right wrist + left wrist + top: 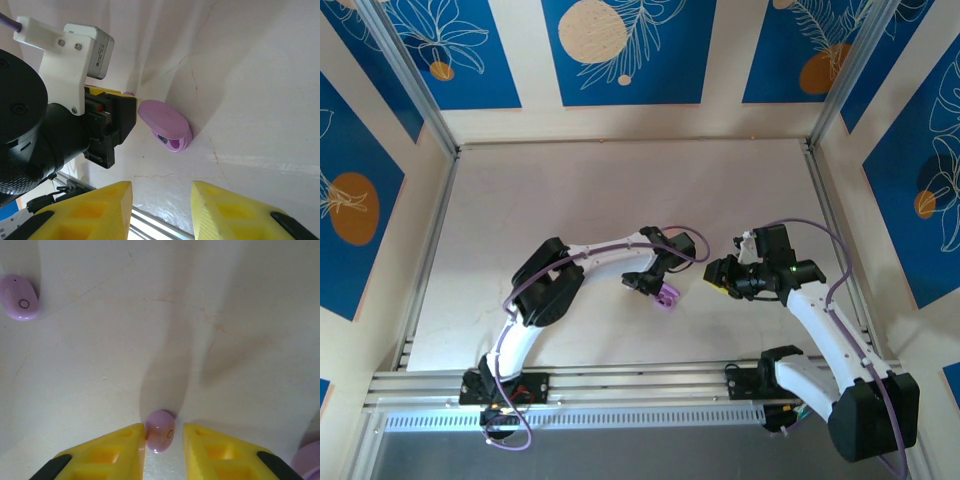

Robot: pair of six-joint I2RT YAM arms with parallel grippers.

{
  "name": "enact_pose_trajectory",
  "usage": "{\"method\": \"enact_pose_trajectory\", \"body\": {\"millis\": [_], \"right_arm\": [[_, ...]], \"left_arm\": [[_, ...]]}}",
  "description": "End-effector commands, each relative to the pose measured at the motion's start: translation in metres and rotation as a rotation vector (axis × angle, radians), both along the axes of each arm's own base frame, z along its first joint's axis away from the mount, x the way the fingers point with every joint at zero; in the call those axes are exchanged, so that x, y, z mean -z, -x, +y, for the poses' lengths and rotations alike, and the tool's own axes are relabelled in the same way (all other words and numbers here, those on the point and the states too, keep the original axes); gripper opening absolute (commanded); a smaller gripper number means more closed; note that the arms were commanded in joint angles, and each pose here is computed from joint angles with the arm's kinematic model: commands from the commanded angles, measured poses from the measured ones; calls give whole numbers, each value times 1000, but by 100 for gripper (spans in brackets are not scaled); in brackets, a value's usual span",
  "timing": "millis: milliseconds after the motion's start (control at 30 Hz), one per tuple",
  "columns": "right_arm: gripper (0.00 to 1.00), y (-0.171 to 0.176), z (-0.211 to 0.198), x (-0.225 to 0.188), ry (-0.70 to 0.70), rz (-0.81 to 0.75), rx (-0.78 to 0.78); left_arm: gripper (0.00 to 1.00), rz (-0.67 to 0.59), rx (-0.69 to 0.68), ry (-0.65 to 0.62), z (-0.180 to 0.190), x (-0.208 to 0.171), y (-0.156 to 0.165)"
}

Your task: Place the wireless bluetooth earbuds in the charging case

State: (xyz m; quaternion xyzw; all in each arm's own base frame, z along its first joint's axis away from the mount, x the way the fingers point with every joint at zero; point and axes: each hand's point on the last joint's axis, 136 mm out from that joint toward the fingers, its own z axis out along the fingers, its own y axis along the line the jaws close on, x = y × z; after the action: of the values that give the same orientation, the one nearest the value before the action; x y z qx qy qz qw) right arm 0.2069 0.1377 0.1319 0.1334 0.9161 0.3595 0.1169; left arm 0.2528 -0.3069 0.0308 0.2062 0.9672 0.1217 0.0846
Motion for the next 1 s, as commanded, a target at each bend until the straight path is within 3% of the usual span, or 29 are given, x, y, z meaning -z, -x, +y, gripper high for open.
{"method": "enact_pose_trajectory", "body": {"millis": [0, 600, 967], "right_arm": [[37, 7, 2, -1, -26, -3, -26], [37, 6, 2, -1, -36, -8, -26], [37, 5, 2, -4, -40, -13, -26]], "left_arm": [[26, 2, 17, -54, 3, 3, 3], [25, -11, 22, -98, 7, 3, 2], [23, -62, 8, -51, 6, -16, -4]]}}
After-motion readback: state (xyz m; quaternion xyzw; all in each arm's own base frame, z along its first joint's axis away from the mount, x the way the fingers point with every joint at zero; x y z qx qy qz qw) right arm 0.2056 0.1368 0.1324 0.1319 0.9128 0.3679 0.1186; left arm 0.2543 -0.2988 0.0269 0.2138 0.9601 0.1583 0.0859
